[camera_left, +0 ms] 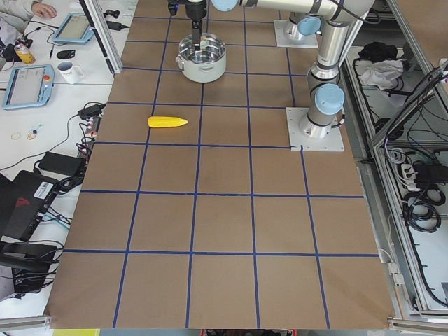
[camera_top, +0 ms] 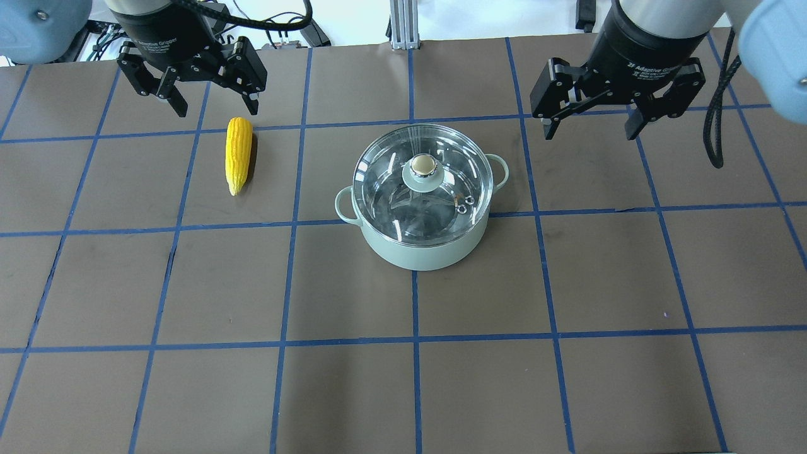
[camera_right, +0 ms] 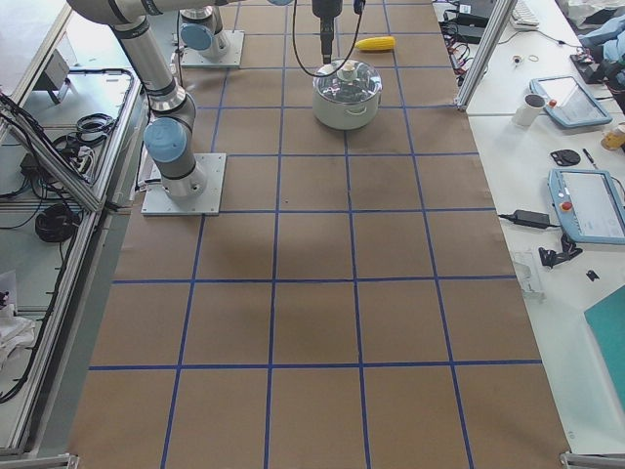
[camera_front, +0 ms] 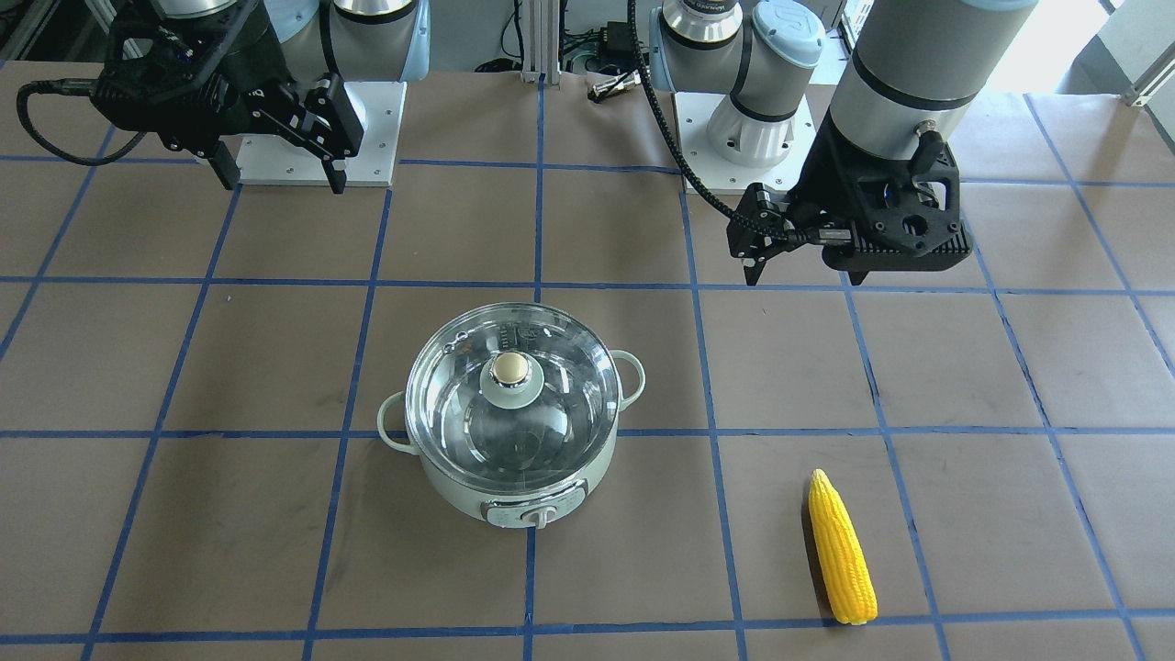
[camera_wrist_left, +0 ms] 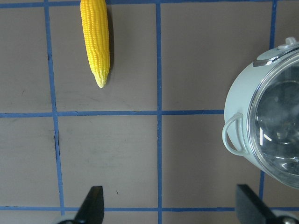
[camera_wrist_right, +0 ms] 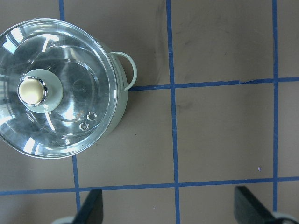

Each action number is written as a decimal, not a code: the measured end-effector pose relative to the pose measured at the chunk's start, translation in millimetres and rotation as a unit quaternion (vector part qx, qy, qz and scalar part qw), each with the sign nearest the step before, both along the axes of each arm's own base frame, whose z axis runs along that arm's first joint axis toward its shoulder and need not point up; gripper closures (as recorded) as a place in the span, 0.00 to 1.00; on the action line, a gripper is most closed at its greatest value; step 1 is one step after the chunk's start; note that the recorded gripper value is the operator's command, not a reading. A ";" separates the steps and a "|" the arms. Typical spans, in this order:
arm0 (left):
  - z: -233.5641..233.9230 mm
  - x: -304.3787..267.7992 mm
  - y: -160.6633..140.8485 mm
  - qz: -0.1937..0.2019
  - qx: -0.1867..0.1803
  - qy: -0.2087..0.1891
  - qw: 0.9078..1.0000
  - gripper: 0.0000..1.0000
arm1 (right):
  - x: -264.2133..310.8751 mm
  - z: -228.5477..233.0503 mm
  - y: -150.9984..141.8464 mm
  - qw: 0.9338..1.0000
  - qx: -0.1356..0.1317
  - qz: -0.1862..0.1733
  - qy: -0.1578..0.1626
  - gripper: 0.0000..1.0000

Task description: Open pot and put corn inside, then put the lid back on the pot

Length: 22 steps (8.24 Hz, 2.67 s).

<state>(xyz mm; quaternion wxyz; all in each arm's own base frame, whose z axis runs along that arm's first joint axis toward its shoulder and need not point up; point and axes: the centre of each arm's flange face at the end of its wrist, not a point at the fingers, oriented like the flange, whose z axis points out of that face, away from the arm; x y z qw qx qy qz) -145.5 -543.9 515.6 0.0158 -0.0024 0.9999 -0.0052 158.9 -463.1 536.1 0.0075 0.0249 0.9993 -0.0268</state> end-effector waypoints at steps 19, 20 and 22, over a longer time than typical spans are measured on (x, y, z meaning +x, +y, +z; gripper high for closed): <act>-288.4 135.5 -167.3 0.051 -0.017 0.004 0.999 0.00 | 193.7 -193.7 -82.1 1.000 -0.004 -0.011 0.028 0.32; -297.4 137.8 -167.7 0.055 -0.011 0.005 0.998 0.00 | 193.4 -194.7 -81.9 0.999 -0.004 -0.016 0.027 0.45; -317.7 139.5 -169.2 0.059 0.002 0.008 0.998 0.40 | 191.6 -192.2 -83.0 0.999 -0.009 -0.022 0.024 0.51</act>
